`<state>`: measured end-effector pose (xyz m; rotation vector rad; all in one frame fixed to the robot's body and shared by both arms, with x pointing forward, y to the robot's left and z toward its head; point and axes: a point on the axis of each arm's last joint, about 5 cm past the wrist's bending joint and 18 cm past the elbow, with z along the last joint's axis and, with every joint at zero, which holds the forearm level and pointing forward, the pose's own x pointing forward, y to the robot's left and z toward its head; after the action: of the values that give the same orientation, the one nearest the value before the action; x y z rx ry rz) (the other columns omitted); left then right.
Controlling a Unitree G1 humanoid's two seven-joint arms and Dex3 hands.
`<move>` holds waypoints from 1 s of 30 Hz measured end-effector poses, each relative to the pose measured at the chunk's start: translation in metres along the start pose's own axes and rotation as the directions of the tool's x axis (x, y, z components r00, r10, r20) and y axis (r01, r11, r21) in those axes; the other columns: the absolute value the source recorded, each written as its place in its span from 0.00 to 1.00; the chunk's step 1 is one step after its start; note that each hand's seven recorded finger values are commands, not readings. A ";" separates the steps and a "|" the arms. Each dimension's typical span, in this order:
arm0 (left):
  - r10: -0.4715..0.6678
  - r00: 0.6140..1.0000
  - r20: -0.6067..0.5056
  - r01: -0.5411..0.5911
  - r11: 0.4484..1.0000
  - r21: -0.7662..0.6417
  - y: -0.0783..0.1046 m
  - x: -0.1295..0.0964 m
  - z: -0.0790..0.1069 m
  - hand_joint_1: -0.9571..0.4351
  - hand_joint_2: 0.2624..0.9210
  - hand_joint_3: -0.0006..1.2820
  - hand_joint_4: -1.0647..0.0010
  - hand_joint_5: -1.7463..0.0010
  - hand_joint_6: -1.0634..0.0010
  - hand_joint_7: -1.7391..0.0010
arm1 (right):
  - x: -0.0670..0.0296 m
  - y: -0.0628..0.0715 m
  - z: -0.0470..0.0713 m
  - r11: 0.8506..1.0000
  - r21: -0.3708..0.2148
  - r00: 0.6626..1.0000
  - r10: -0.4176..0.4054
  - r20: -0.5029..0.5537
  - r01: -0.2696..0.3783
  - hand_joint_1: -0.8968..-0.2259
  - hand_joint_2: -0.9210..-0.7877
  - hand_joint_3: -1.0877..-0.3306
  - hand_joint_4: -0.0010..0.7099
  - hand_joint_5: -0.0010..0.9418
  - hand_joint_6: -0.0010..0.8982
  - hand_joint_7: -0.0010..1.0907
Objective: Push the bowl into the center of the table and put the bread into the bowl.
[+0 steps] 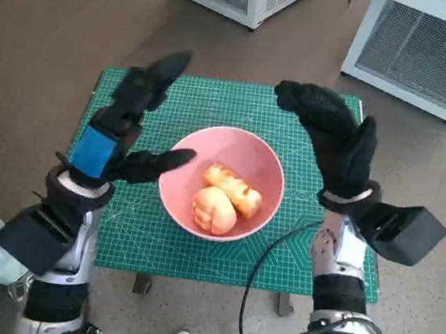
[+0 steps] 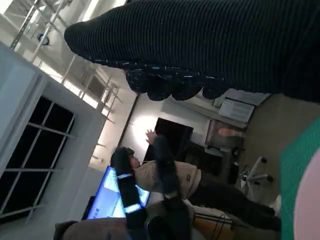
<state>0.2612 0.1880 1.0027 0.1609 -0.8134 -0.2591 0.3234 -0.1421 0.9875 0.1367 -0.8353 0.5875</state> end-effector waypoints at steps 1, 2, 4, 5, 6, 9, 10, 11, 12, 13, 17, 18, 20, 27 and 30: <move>0.008 1.000 0.001 -0.008 1.000 -0.010 0.001 -0.001 -0.001 0.23 1.00 0.26 0.82 1.00 0.97 0.72 | 0.0015 0.000 0.001 1.000 -0.003 1.000 0.001 0.002 -0.001 0.30 0.00 0.47 0.27 0.01 0.00 0.54; 0.014 1.000 0.001 -0.014 1.000 -0.019 0.001 -0.002 -0.002 0.23 1.00 0.26 0.82 1.00 0.97 0.72 | 0.0031 -0.001 0.001 1.000 -0.008 1.000 0.001 0.003 -0.001 0.30 0.00 0.47 0.27 0.01 0.00 0.55; 0.025 1.000 0.004 -0.025 0.999 -0.037 0.002 -0.003 -0.004 0.23 1.00 0.27 0.81 1.00 0.97 0.72 | 0.0053 -0.001 0.002 1.000 -0.019 1.000 0.005 0.002 -0.005 0.29 0.00 0.47 0.27 0.01 0.00 0.55; 0.029 1.000 0.007 -0.028 0.999 -0.045 0.002 -0.004 -0.005 0.22 1.00 0.27 0.81 0.99 0.97 0.73 | 0.0060 -0.001 0.002 1.000 -0.025 1.000 0.005 0.002 -0.005 0.29 0.00 0.47 0.27 0.01 0.00 0.55; 0.031 0.999 0.008 -0.031 0.998 -0.051 0.002 -0.004 -0.006 0.22 1.00 0.27 0.81 0.99 0.97 0.73 | 0.0068 -0.001 0.002 0.999 -0.032 1.000 0.007 0.000 -0.007 0.29 0.00 0.47 0.27 0.01 0.00 0.55; 0.032 0.999 0.012 -0.031 0.998 -0.060 0.003 -0.004 -0.007 0.22 1.00 0.28 0.81 0.99 0.96 0.73 | 0.0078 0.000 0.003 0.999 -0.043 1.000 0.004 0.001 -0.004 0.29 0.00 0.46 0.27 0.01 0.00 0.55; 0.032 0.999 0.014 -0.031 0.997 -0.066 0.004 -0.004 -0.008 0.22 1.00 0.28 0.80 0.99 0.96 0.73 | 0.0079 0.000 0.003 0.999 -0.046 1.000 0.001 0.003 -0.001 0.30 0.00 0.46 0.27 0.01 0.00 0.55; 0.033 0.999 0.016 -0.032 0.997 -0.067 0.004 -0.004 -0.008 0.22 1.00 0.29 0.80 0.99 0.96 0.73 | 0.0080 0.000 0.003 0.999 -0.049 1.000 -0.001 0.005 0.002 0.29 0.00 0.46 0.28 0.01 0.00 0.56; 0.034 0.999 0.018 -0.032 0.997 -0.067 0.005 -0.004 -0.009 0.22 1.00 0.29 0.80 0.99 0.96 0.73 | 0.0082 0.001 0.003 0.999 -0.053 1.000 -0.001 0.006 0.001 0.29 0.00 0.46 0.28 0.01 0.00 0.56; 0.034 0.999 0.019 -0.033 0.997 -0.066 0.005 -0.004 -0.009 0.22 1.00 0.29 0.80 0.99 0.96 0.73 | 0.0084 0.001 0.003 0.998 -0.057 1.000 -0.002 0.006 0.002 0.29 0.00 0.45 0.28 0.01 0.00 0.56; 0.034 0.999 0.015 -0.033 0.998 -0.061 0.007 -0.004 -0.010 0.22 1.00 0.29 0.80 0.99 0.96 0.73 | 0.0098 0.003 0.003 0.997 -0.072 1.000 0.000 0.006 0.000 0.29 0.00 0.45 0.28 0.01 0.00 0.56; 0.034 0.999 0.015 -0.033 0.998 -0.060 0.008 -0.004 -0.010 0.22 1.00 0.29 0.80 0.99 0.96 0.73 | 0.0102 0.003 0.004 0.997 -0.077 1.000 0.001 0.007 0.000 0.29 0.00 0.45 0.28 0.01 0.00 0.56; 0.030 0.999 0.017 -0.029 0.998 -0.059 0.008 -0.003 -0.010 0.22 1.00 0.29 0.79 0.99 0.96 0.74 | 0.0110 0.004 0.004 0.997 -0.082 1.000 0.000 0.010 0.001 0.30 0.00 0.44 0.29 0.01 0.00 0.56; 0.021 0.999 0.028 -0.020 0.998 -0.057 0.011 -0.001 -0.009 0.22 1.00 0.29 0.79 0.99 0.95 0.74 | 0.0133 0.005 0.006 0.996 -0.089 1.000 -0.005 0.023 0.007 0.31 0.00 0.43 0.29 0.01 0.00 0.56; 0.018 0.999 0.030 -0.016 0.998 -0.066 0.013 0.000 -0.008 0.22 1.00 0.29 0.79 0.99 0.95 0.74 | 0.0141 0.005 0.006 0.996 -0.092 1.000 -0.007 0.029 0.010 0.32 0.00 0.43 0.29 0.01 0.00 0.56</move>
<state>0.2696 0.2003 1.0003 0.0889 -0.8357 -0.2729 0.3238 -0.1334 1.0014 0.0645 -0.8872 0.5393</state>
